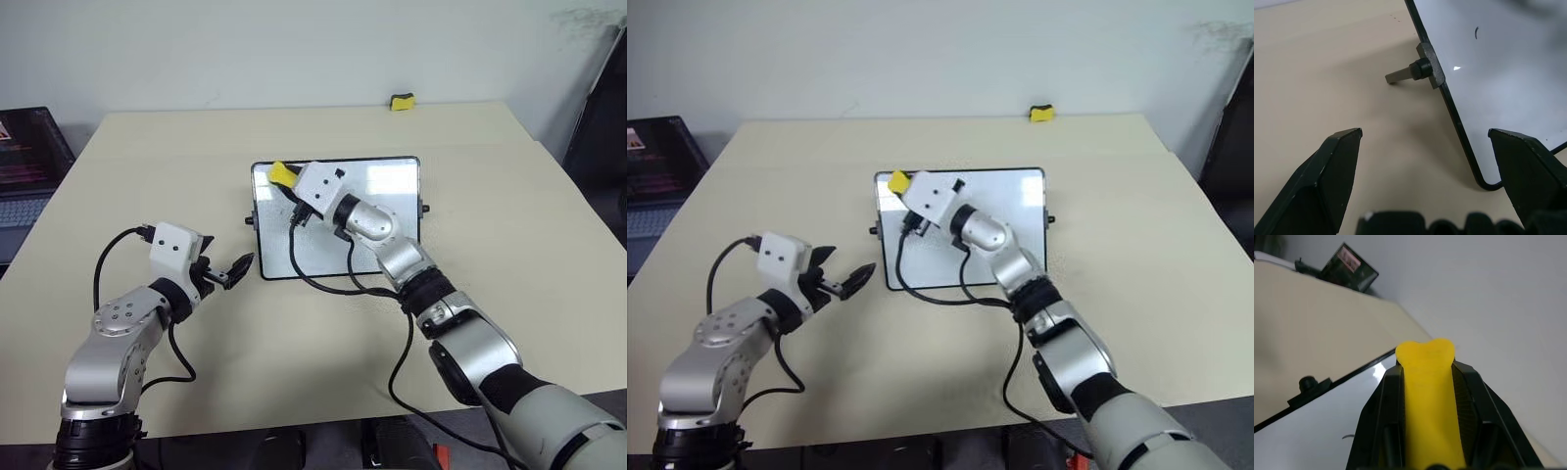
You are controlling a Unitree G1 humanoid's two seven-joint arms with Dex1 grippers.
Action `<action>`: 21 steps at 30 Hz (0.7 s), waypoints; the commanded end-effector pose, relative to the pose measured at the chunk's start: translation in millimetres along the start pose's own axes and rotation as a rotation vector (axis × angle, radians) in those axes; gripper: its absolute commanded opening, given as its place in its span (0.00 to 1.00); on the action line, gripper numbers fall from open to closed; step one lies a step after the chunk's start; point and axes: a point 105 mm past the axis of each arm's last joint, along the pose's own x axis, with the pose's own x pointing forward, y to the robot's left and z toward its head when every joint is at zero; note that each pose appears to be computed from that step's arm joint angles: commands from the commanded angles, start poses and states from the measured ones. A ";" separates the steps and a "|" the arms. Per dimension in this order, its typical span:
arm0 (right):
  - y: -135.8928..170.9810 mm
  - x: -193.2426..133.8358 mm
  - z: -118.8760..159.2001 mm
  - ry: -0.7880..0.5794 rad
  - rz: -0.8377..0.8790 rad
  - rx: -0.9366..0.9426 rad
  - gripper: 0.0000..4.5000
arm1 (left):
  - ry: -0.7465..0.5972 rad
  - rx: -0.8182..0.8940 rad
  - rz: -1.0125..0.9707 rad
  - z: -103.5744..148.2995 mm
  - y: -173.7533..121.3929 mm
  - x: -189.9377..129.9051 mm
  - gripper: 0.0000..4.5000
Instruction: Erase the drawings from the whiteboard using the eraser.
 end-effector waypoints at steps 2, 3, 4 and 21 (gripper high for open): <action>16.4 1.8 -17.0 0.096 0.093 0.013 0.22 | -0.029 0.021 -0.003 8.5 -2.8 -2.6 1.00; 23.4 -1.7 -26.0 0.131 0.128 0.033 0.22 | -0.029 0.020 -0.001 8.3 -2.9 -3.0 1.00; 29.5 -5.5 -33.8 0.160 0.160 0.047 0.22 | -0.029 0.019 -0.001 8.1 -2.8 -3.2 1.00; 9.6 -11.9 -22.4 0.090 0.058 0.055 0.22 | -0.027 0.014 -0.019 7.9 -5.2 0.1 1.00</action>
